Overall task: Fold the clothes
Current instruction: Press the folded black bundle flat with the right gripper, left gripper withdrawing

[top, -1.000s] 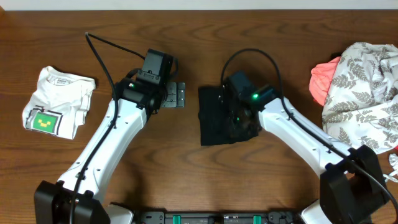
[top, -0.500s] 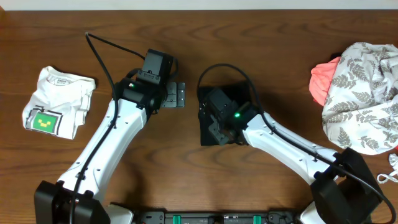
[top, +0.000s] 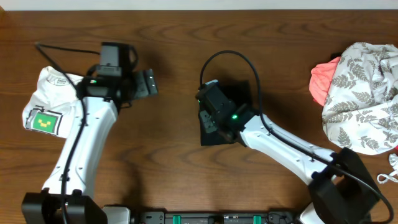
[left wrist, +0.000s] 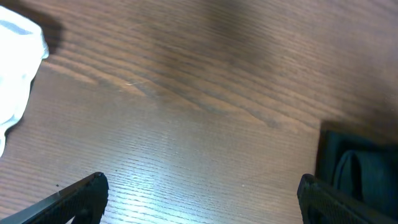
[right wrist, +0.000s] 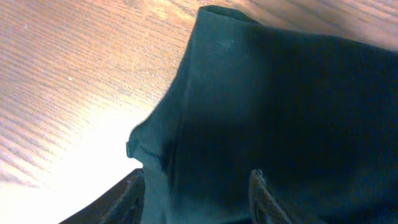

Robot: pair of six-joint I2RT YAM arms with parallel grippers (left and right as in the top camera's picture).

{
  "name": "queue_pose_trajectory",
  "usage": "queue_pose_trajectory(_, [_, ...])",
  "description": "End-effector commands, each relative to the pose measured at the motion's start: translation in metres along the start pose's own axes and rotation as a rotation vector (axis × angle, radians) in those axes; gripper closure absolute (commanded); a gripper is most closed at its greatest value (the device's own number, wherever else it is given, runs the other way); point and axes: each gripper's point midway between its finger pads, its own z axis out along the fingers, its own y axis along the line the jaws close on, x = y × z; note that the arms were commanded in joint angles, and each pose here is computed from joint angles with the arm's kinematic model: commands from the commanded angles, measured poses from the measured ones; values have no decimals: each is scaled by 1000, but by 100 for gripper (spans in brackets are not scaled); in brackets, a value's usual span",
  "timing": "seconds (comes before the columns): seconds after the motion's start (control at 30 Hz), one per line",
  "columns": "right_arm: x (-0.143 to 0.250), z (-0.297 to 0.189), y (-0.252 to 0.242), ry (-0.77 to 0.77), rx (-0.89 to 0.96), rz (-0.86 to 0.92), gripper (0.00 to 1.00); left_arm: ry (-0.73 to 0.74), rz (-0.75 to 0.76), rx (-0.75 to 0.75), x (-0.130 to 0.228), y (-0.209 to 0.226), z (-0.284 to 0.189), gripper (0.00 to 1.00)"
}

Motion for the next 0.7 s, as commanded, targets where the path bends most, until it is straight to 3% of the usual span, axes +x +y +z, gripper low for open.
queue_pose_trajectory(0.0, [9,19,5,31,18,22,47,-9,-38,75,-7,-4,-10,3])
queue_pose_trajectory(0.3, [23,56,9,68,24,-45,45,-11,-43,71,-8,-2,-10,3])
queue_pose_trajectory(0.53, [19,55,10,59,25,-39,80,-10,-43,71,-7,-2,-10,3])
queue_pose_trajectory(0.67, [4,44,13,23,15,-34,79,-10,-43,71,-8,-2,-10,2])
